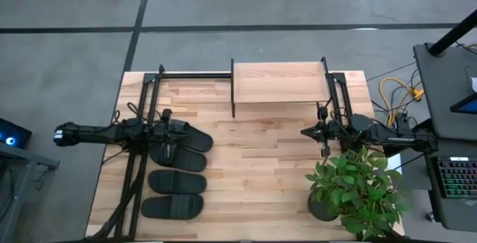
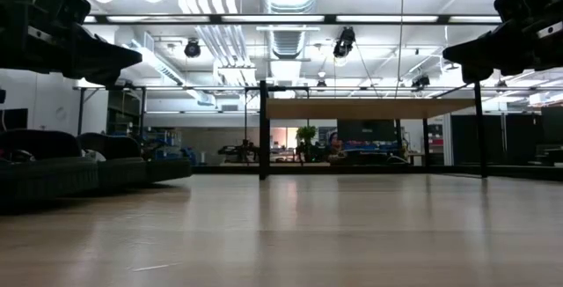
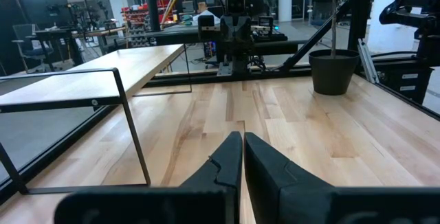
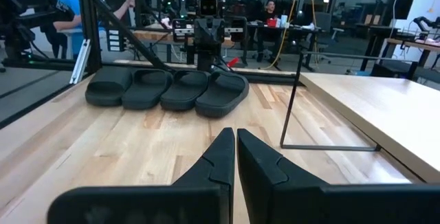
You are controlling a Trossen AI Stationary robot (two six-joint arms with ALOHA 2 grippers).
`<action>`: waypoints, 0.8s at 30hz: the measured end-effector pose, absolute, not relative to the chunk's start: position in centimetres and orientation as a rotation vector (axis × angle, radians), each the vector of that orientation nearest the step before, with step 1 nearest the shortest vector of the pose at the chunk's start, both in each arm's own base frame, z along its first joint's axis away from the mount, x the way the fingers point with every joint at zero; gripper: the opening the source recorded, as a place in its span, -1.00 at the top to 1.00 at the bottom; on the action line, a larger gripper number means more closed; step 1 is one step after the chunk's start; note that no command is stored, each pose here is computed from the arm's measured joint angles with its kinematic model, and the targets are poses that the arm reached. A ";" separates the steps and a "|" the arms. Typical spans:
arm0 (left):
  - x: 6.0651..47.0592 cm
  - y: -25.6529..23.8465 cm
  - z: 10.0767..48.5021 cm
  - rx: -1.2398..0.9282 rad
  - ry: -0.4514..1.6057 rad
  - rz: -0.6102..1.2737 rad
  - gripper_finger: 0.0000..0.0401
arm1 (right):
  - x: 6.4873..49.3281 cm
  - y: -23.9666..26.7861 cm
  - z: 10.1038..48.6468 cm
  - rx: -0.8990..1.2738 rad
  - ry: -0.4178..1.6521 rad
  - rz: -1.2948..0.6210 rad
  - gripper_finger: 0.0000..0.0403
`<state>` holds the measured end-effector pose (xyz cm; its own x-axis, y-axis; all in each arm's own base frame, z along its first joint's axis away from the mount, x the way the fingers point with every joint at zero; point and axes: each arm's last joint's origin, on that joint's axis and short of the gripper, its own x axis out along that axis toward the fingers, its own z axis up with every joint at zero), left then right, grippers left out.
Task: Pick and place slides into the shelf
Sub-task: Put the black slipper on the shelf
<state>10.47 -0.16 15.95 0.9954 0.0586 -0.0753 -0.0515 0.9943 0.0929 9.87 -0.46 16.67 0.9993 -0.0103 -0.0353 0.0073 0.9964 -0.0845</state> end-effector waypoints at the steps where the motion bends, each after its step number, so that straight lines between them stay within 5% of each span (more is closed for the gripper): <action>1: 10.5 -0.2 15.9 0.091 0.078 0.056 1.00 | 9.9 -0.5 16.7 -0.084 0.036 -0.009 0.96; 13: 10.5 -0.2 15.9 0.091 0.078 0.056 1.00 | 9.9 -0.5 16.7 0.130 0.035 -0.012 0.96; 24: 10.5 -0.2 16.4 0.088 0.028 0.057 1.00 | 9.9 -0.5 17.2 0.097 -0.022 -0.019 0.96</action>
